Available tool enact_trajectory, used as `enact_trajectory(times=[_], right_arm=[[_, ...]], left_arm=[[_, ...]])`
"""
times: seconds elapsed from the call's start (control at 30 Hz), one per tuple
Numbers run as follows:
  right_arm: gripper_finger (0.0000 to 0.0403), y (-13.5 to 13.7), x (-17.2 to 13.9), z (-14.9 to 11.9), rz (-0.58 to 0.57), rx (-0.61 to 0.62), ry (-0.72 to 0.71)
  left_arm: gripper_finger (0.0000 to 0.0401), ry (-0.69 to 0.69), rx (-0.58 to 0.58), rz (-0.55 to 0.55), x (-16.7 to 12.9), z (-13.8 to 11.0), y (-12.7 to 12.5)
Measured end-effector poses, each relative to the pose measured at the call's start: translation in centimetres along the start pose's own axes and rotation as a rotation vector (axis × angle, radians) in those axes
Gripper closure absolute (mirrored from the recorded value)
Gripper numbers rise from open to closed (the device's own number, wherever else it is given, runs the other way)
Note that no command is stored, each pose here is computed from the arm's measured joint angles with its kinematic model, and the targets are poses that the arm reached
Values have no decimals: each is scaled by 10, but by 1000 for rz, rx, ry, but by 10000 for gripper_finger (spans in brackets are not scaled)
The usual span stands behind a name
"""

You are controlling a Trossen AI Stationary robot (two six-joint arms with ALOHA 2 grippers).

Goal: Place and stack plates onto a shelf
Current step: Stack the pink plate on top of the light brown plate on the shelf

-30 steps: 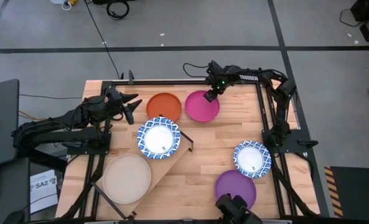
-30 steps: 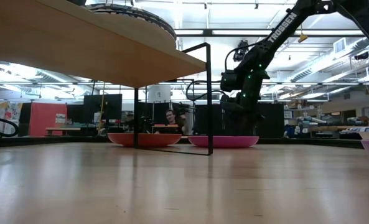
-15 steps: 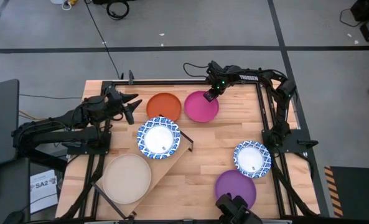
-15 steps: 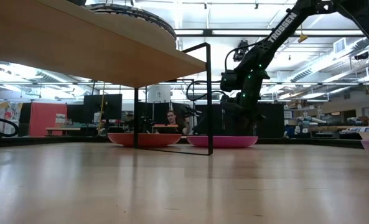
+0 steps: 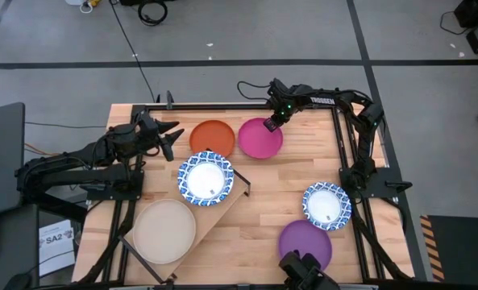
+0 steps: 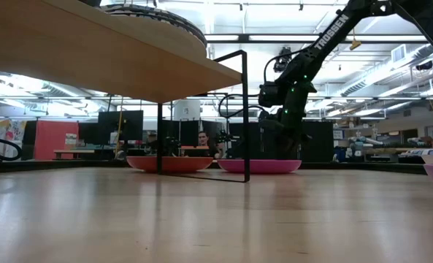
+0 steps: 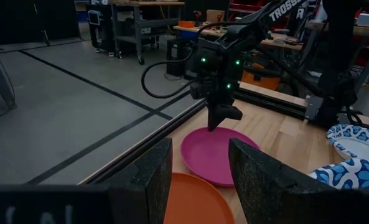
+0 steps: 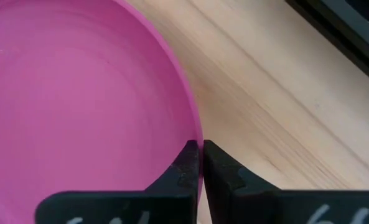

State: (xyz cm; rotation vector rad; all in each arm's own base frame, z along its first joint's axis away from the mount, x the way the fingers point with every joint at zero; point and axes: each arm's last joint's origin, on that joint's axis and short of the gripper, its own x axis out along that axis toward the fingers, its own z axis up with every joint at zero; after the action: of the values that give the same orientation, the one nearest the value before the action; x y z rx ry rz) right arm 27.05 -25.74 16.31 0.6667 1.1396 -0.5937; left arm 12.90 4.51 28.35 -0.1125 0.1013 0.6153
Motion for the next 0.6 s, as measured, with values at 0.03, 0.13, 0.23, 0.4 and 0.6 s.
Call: enact_trajectory(times=[0.03,0.13,0.23,0.4,0.6], right_arm=[[388,0,0,0,0,0,0],[389,0,0,1,1,1,-7],[389,0,-1,2,1,9,-11],[389,1,-4,5,2,7,-24],[390,3,-10,11,2,7,-32]], left_arm=[[237,0,0,0,0,0,0],[237,0,0,0,0,0,0],[237,0,1,0,0,0,0],[237,0,2,0,0,0,0],[237,0,2,0,0,0,0]])
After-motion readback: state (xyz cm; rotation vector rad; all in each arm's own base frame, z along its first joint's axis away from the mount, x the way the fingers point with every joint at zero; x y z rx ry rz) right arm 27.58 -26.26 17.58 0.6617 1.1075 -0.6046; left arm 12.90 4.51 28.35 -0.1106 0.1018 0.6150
